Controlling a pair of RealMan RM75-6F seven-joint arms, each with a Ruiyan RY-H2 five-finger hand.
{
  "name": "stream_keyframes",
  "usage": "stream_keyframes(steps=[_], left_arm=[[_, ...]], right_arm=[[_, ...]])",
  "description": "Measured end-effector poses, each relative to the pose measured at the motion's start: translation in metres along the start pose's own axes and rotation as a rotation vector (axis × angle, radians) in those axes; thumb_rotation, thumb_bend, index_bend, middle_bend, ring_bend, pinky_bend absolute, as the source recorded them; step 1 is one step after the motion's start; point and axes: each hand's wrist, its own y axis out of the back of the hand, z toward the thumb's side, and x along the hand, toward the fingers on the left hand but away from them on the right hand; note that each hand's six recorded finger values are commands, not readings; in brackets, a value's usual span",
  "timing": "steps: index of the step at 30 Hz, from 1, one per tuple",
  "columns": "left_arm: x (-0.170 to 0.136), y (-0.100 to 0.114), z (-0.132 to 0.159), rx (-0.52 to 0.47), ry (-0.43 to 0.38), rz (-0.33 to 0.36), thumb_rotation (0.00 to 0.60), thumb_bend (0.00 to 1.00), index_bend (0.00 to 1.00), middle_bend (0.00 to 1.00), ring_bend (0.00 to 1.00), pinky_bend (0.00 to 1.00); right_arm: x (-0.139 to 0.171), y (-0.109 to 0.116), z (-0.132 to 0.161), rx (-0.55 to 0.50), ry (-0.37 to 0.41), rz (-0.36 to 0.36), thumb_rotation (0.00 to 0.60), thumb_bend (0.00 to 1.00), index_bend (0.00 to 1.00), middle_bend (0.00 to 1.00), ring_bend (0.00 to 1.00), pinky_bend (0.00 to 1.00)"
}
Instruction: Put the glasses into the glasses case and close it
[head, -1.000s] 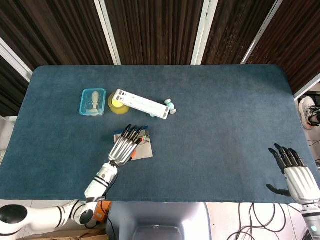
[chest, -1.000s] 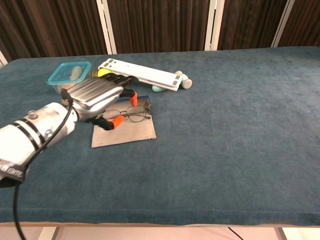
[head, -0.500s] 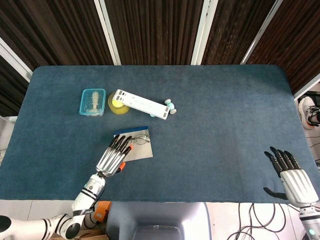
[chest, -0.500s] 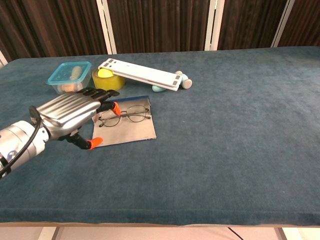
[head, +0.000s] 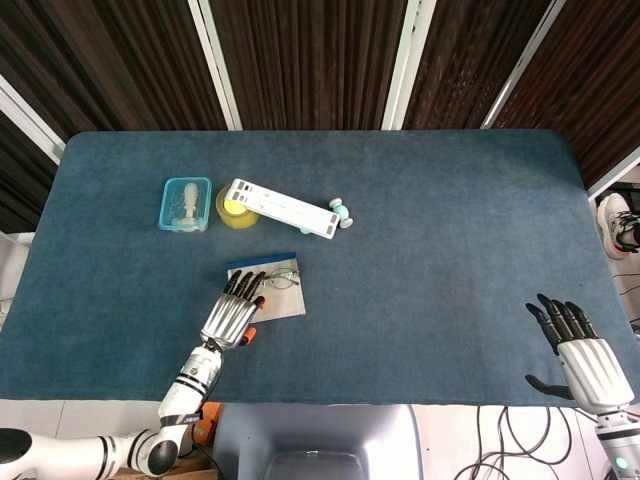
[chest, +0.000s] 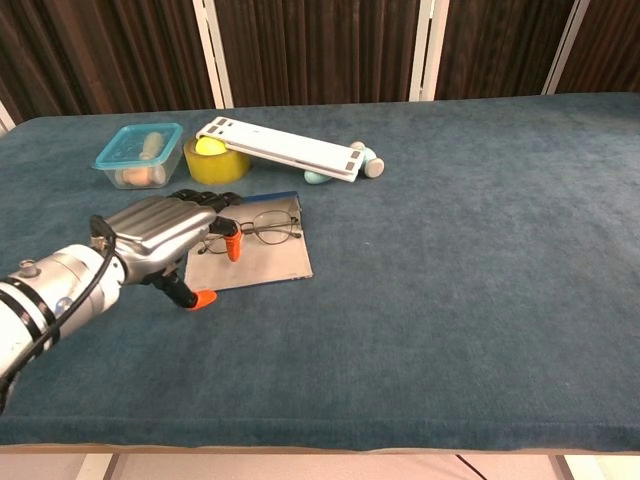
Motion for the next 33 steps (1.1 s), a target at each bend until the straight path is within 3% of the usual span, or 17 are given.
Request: stream_keyframes(steps=[8,20,33], left_arm=[[0.010,-0.013,0.015,-0.003,0.057,-0.011,0.600,0.23,0.37,0.00,0.00,0.04],[0.018,-0.010,0.005,0.050,0.119,-0.026,0.600,0.25,0.44,0.00,0.00,0.05],[0.024,-0.010,0.006,0.046,0.131,-0.012,0.600,0.29,0.49,0.00,0.00,0.05]], right_arm=[[0.001,0.001,0.000,-0.008,0.007,0.000,0.600,0.25,0.00,0.00,0.00,0.00],[0.001,0.000,0.001,-0.003,0.009,0.002,0.600,0.25,0.00,0.00,0.00,0.00],[0.002,0.002,0.000,-0.009,0.004,-0.003,0.600,0.25,0.00,0.00,0.00,0.00]])
